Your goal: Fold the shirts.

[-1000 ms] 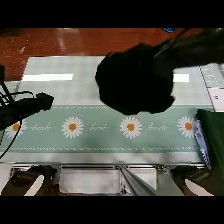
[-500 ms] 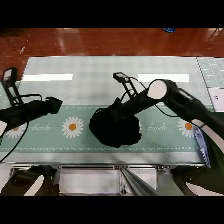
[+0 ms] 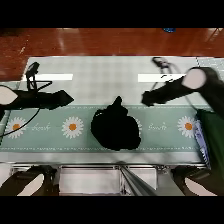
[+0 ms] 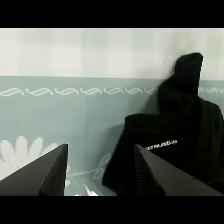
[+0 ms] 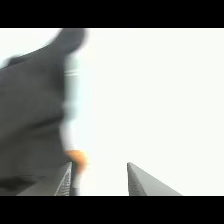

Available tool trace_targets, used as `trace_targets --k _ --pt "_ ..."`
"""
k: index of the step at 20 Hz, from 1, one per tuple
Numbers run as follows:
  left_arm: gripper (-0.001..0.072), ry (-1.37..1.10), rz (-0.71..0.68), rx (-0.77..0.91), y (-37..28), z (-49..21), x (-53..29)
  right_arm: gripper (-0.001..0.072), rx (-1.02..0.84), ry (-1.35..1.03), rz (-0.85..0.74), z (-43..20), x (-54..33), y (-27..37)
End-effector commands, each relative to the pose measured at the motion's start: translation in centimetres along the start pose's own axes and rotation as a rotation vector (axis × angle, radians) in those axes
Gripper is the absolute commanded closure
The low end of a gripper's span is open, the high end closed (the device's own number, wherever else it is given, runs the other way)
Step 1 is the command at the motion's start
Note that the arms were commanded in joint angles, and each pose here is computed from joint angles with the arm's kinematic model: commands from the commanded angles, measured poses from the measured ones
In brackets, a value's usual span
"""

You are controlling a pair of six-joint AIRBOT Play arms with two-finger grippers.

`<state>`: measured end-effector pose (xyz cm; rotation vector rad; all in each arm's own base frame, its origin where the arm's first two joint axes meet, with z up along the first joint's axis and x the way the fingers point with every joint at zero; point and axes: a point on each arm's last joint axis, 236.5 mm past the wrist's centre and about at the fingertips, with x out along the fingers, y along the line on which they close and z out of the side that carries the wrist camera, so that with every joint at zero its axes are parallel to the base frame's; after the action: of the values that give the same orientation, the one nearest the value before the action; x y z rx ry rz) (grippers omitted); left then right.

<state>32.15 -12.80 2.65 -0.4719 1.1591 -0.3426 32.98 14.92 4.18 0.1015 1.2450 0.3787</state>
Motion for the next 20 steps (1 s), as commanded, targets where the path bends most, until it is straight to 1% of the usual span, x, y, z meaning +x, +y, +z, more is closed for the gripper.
trace_targets --k 1,3,6,8,11,13,14,15,16,17,18,19,20 --pt "0.02 0.25 -0.143 -0.032 -0.5 -3.3 4.1 0.0304 0.228 -0.12 -0.169 -2.2 -4.8 -9.6" --pt "0.02 0.444 -0.204 -0.023 -0.8 -7.4 6.6 0.0304 0.362 -0.09 -0.142 -6.7 -3.5 -11.2" --pt "0.02 0.67 -0.333 0.043 -2.4 -12.4 7.9 0.0304 0.46 -0.039 -0.05 -12.1 -0.7 -10.2" --pt "0.02 0.696 -0.404 0.081 -3.5 -13.3 8.1 0.0304 0.488 -0.009 -0.026 -14.4 0.6 -9.6" --pt "0.02 0.62 -0.517 0.074 -6.0 -11.8 8.2 0.0304 0.537 0.031 0.045 -16.2 2.4 -8.0" --pt "0.0209 0.59 -0.535 0.064 -6.6 -11.2 8.6 0.0304 0.587 0.028 0.098 -16.7 3.7 -7.1" --pt "0.0298 0.582 -0.527 0.069 -6.6 -11.1 8.8 0.0304 0.613 0.016 0.135 -16.8 4.3 -6.5" --pt "0.0477 0.573 -0.518 0.074 -6.6 -11.1 9.1 0.0304 0.64 0.001 0.171 -16.7 4.9 -5.9" --pt "0.0562 0.564 -0.51 0.079 -6.6 -11.0 9.4 0.0304 0.656 -0.019 0.201 -16.4 5.2 -5.5" --pt "0.0582 0.555 -0.501 0.083 -6.6 -11.0 9.7 0.0304 0.665 -0.041 0.228 -15.9 5.3 -5.1" --pt "0.0651 0.545 -0.493 0.086 -6.6 -10.8 10.0 0.0304 0.661 -0.058 0.258 -15.3 5.1 -4.6" --pt "0.0688 0.532 -0.484 0.084 -6.5 -10.6 10.2 0.0305 0.655 -0.072 0.299 -14.7 5.0 -3.9" --pt "0.0689 0.522 -0.478 0.083 -6.4 -10.4 10.4 0.0305 0.648 -0.077 0.343 -14.2 4.9 -3.1"
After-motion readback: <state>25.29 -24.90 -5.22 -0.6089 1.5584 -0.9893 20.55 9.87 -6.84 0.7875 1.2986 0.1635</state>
